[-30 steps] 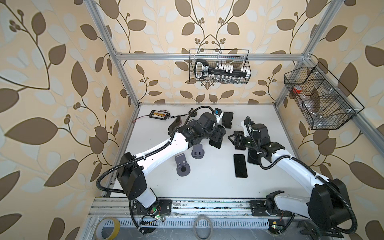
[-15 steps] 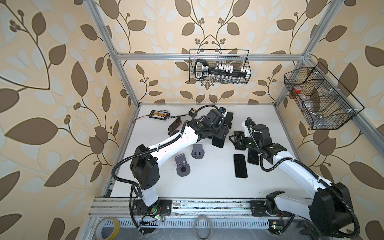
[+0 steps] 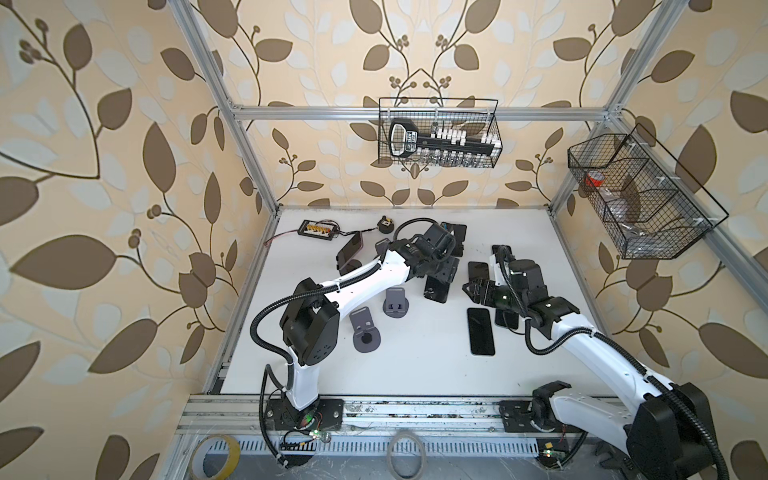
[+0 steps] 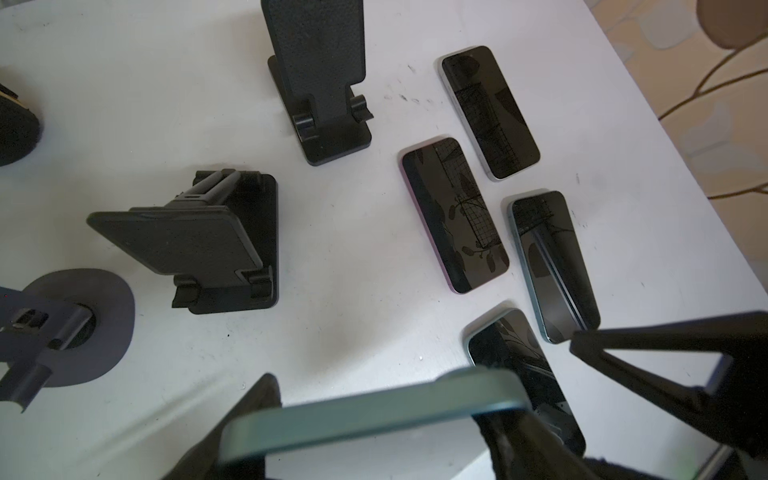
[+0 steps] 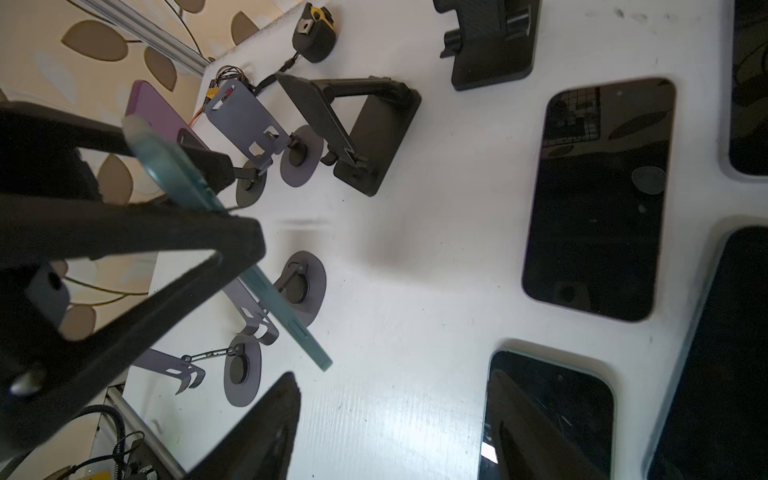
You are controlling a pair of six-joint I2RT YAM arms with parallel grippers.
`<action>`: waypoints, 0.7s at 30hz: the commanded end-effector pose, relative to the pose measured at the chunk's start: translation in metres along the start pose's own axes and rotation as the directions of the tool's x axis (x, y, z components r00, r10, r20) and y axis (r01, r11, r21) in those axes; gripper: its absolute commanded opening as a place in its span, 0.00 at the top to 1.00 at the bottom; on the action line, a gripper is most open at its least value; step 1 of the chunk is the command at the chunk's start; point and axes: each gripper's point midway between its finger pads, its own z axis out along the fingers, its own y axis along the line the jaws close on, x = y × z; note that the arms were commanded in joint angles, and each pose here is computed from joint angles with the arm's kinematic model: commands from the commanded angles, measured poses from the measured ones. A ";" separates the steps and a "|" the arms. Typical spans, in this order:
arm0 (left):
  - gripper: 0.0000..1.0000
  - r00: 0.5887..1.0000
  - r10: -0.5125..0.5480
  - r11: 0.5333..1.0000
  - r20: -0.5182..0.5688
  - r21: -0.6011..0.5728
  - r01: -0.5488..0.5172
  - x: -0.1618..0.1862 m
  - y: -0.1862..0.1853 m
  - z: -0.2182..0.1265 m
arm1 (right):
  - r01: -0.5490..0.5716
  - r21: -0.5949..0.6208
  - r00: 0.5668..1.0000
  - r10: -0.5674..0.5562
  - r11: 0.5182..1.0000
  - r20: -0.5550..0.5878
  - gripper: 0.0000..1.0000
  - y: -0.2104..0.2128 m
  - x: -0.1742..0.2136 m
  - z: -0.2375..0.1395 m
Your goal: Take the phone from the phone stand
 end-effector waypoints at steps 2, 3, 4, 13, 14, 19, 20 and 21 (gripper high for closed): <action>1.00 0.998 -0.020 1.000 0.063 -0.004 0.021 -0.028 -0.009 -0.005 | -0.018 0.032 1.000 0.019 0.999 -0.008 0.28 -0.009 0.011 -0.007; 1.00 0.998 -0.025 1.000 0.052 -0.012 0.025 -0.026 -0.008 -0.001 | -0.015 0.034 1.000 0.015 0.999 -0.004 0.28 -0.009 0.011 -0.009; 1.00 0.999 -0.028 0.999 0.043 -0.017 0.029 -0.025 -0.008 0.004 | -0.014 0.040 1.000 0.014 0.999 0.001 0.28 -0.011 0.011 -0.010; 1.00 0.999 -0.046 0.998 -0.022 -0.045 0.045 -0.020 -0.006 0.032 | -0.005 0.044 1.000 0.004 0.999 0.023 0.28 -0.013 0.016 -0.019; 1.00 0.998 -0.051 0.998 -0.024 -0.043 0.049 -0.020 -0.007 0.034 | -0.005 0.047 1.000 0.004 0.999 0.021 0.28 -0.015 0.018 -0.019; 1.00 0.997 -0.068 0.997 -0.046 -0.049 0.066 -0.017 -0.007 0.046 | -0.005 0.046 1.000 0.005 0.999 0.000 0.28 -0.017 0.025 -0.017; 1.00 0.996 -0.071 0.996 -0.052 -0.049 0.068 -0.016 -0.007 0.048 | -0.004 0.043 1.000 0.004 0.999 -0.003 0.28 -0.017 0.026 -0.017; 1.00 0.996 -0.072 0.996 -0.060 -0.051 0.069 -0.014 -0.007 0.051 | -0.003 0.043 1.000 0.003 0.999 -0.006 0.28 -0.017 0.027 -0.016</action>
